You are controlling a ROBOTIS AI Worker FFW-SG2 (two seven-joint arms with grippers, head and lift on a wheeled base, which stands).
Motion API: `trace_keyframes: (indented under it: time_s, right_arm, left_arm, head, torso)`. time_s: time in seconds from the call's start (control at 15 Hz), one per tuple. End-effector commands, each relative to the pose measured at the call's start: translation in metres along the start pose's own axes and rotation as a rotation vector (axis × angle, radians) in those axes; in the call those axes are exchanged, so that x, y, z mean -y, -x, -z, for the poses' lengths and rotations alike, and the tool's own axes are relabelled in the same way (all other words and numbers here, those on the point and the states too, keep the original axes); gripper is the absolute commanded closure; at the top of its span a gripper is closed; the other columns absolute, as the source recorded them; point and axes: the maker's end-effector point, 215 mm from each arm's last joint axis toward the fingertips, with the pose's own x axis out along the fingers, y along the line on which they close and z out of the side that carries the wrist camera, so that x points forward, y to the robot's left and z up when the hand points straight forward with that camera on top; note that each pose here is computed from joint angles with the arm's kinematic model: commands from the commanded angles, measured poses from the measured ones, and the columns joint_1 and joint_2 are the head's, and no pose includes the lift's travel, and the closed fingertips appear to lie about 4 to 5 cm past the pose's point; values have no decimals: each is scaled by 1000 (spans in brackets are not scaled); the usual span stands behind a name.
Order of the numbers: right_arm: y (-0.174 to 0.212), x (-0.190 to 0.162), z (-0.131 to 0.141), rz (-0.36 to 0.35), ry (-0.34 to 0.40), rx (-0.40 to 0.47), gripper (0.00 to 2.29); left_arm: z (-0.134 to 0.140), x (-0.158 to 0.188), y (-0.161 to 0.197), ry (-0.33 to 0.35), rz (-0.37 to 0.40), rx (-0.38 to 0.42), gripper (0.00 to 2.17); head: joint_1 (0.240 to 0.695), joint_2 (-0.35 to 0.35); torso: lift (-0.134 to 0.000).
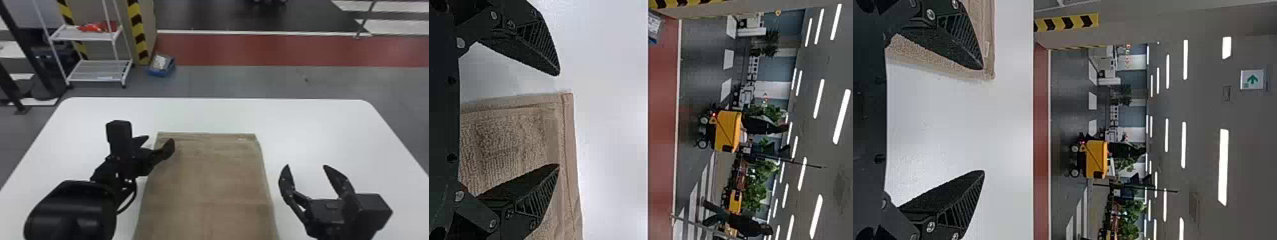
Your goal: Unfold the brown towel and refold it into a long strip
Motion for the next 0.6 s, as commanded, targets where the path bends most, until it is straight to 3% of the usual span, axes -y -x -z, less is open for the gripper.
trace_keyframes:
  time_s: [0.0, 0.53]
  right_arm:
    - [-2, -1, 1, -2, 1, 0, 144]
    - [-3, -1, 3, -2, 0, -4, 144]
  left_arm:
    - [8, -4, -2, -6, -10, -15, 343]
    - [2, -7, -3, -39, -31, 3, 515]
  head:
    - [695, -22]
    - [695, -12]
  torso:
    - [-123]
    - [-123]
